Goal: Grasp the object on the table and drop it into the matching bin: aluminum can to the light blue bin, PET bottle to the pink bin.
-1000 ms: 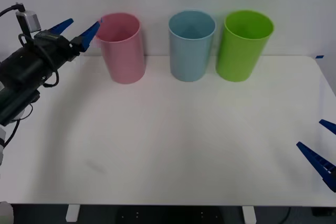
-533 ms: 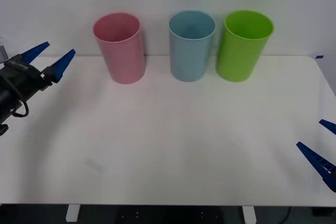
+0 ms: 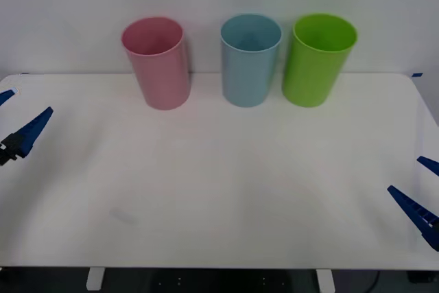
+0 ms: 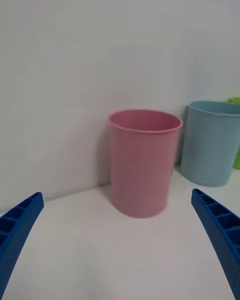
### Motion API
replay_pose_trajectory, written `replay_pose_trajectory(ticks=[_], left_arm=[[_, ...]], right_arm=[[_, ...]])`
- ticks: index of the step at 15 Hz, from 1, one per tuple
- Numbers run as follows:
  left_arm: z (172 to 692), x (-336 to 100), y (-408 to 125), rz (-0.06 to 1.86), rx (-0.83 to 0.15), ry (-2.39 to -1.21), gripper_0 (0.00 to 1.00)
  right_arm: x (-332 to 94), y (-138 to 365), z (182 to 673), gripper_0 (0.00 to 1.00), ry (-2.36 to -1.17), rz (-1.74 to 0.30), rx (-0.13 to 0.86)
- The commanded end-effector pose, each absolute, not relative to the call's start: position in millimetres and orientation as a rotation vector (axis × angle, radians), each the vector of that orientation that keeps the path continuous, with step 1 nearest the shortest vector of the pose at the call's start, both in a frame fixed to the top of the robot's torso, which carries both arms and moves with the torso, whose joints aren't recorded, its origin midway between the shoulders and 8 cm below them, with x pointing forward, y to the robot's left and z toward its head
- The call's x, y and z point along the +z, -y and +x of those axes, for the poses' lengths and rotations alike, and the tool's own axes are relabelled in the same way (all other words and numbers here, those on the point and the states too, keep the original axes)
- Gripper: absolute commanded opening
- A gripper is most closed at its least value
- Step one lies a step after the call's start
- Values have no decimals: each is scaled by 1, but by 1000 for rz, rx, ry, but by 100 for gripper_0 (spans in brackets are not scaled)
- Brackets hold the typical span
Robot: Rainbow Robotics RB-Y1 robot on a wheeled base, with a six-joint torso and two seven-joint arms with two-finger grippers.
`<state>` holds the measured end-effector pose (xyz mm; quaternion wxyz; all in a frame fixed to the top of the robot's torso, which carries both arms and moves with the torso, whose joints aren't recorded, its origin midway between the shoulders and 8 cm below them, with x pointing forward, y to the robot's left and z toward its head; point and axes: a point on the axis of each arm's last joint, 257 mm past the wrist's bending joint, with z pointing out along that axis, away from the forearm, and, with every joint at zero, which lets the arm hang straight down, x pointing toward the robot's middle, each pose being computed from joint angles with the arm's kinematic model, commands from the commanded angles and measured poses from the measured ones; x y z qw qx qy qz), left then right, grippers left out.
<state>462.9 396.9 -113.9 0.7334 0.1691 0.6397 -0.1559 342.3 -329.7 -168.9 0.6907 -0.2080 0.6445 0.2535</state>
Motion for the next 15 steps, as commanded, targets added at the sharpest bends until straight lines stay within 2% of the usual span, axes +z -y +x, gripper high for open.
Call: replay_pose_trajectory(ticks=[1,8,15], left_arm=[[435,-125,-411,378,-358,-1437,100],[384,-146,-430,386,-372,-1478,100],[360,-148,-445,353,-377,-1491,100]], right_arm=[[-169,330,342,100,-1441,-465,567],[-169,330,342,100,-1441,-465,567],[-169,330,342,100,-1441,-465,567]])
